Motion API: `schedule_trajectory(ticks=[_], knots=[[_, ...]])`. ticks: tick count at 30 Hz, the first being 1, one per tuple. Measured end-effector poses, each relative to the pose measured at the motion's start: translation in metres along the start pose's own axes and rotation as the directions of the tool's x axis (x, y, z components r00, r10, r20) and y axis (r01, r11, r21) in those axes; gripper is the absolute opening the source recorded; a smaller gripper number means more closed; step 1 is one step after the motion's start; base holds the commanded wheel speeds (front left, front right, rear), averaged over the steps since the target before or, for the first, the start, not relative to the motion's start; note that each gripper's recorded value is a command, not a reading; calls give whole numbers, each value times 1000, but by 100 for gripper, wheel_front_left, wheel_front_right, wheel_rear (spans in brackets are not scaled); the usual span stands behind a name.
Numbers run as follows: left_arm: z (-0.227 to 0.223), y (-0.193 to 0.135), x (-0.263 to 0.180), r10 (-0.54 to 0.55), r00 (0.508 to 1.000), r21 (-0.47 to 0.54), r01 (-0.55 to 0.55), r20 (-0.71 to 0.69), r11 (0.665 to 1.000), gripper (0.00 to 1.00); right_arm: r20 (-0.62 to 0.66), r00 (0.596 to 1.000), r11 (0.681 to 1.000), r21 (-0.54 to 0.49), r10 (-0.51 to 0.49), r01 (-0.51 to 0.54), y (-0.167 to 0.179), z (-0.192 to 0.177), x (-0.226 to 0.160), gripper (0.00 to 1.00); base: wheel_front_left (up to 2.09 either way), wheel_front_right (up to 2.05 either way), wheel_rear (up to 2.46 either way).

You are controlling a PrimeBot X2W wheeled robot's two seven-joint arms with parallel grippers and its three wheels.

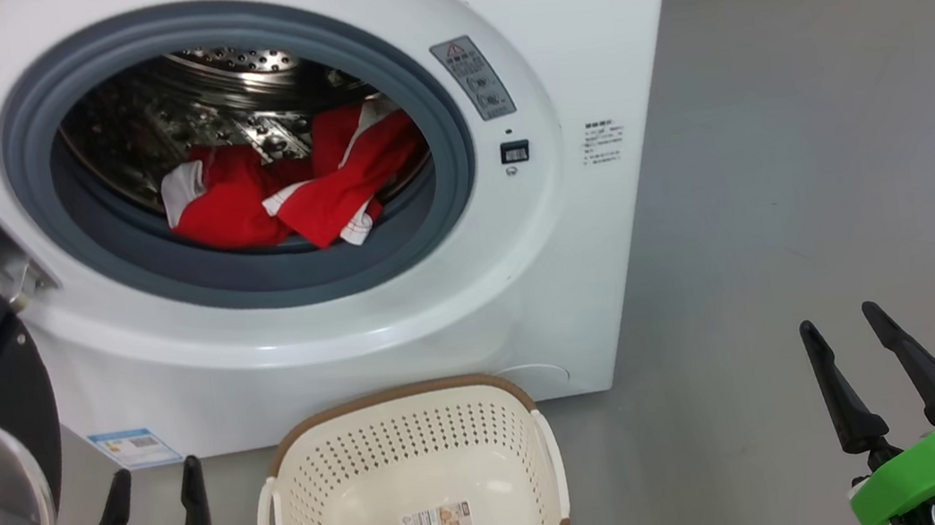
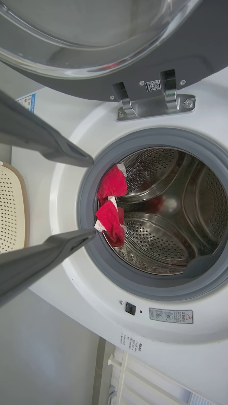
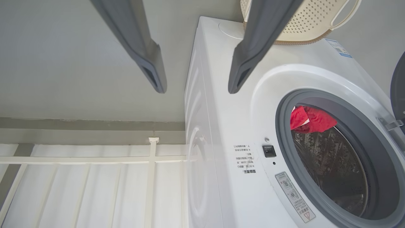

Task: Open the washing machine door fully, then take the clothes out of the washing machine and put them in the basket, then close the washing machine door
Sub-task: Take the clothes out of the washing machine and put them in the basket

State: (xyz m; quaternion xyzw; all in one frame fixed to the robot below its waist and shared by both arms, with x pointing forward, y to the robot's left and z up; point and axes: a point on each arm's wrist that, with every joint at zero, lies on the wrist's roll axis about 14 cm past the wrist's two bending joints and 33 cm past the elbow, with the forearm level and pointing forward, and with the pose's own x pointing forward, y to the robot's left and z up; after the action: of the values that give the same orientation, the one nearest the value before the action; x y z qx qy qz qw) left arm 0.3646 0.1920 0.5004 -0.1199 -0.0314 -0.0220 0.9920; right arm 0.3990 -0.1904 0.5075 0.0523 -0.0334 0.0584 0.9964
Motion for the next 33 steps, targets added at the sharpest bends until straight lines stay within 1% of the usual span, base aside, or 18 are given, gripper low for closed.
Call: schedule_trajectory(ticks=[6,29,33], knots=[[-2,-1,1,-4,1000,10,4,-6,1000,100,-6,1000,1000,1,0,0,0,-2,0,100,53,-54,1],[-11,-6,5,-20,999,3,20,-31,1000,100,-34,999,1000,5,15,-15,5,-13,3,100,0,0,0],[-18,-9,9,-32,998,3,33,-52,999,100,-46,999,1000,7,13,-12,4,-17,4,100,0,0,0]])
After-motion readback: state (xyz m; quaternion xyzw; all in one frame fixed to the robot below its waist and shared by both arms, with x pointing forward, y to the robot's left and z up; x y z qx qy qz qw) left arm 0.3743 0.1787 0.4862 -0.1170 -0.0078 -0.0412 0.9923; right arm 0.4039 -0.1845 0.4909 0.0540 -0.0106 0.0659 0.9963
